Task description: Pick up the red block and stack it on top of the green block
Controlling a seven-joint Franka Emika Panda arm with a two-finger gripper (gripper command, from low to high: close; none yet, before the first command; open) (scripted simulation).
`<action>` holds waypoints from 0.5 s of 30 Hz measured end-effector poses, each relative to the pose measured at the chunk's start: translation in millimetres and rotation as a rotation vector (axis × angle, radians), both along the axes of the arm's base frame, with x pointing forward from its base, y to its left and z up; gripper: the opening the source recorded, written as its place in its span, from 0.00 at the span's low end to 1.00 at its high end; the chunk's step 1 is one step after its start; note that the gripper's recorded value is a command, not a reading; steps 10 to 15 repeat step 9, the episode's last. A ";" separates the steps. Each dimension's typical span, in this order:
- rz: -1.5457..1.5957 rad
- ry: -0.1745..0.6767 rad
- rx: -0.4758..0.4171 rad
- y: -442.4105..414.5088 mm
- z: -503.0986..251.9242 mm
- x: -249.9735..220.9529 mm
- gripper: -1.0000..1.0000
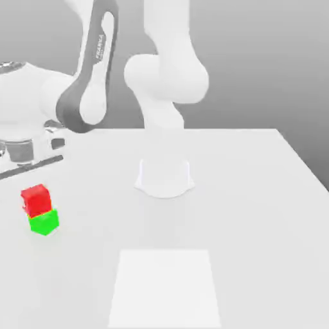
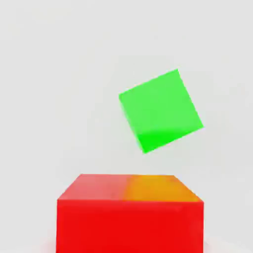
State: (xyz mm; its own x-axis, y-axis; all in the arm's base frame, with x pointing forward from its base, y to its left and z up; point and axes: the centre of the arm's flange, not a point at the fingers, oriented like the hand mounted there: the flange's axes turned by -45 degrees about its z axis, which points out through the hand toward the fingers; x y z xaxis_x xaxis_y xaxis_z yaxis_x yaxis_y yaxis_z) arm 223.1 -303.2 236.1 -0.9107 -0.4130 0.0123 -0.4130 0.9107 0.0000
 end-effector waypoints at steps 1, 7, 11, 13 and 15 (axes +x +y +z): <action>-0.053 -0.007 0.002 -3.2 -7.2 -9.7 0.00; -0.102 -0.013 0.003 -4.5 -51.6 -19.3 1.00; -0.102 -0.013 0.003 -4.5 -51.6 -19.3 1.00; -0.102 -0.013 0.003 -4.5 -51.6 -19.3 1.00; -0.102 -0.013 0.003 -4.5 -51.6 -19.3 1.00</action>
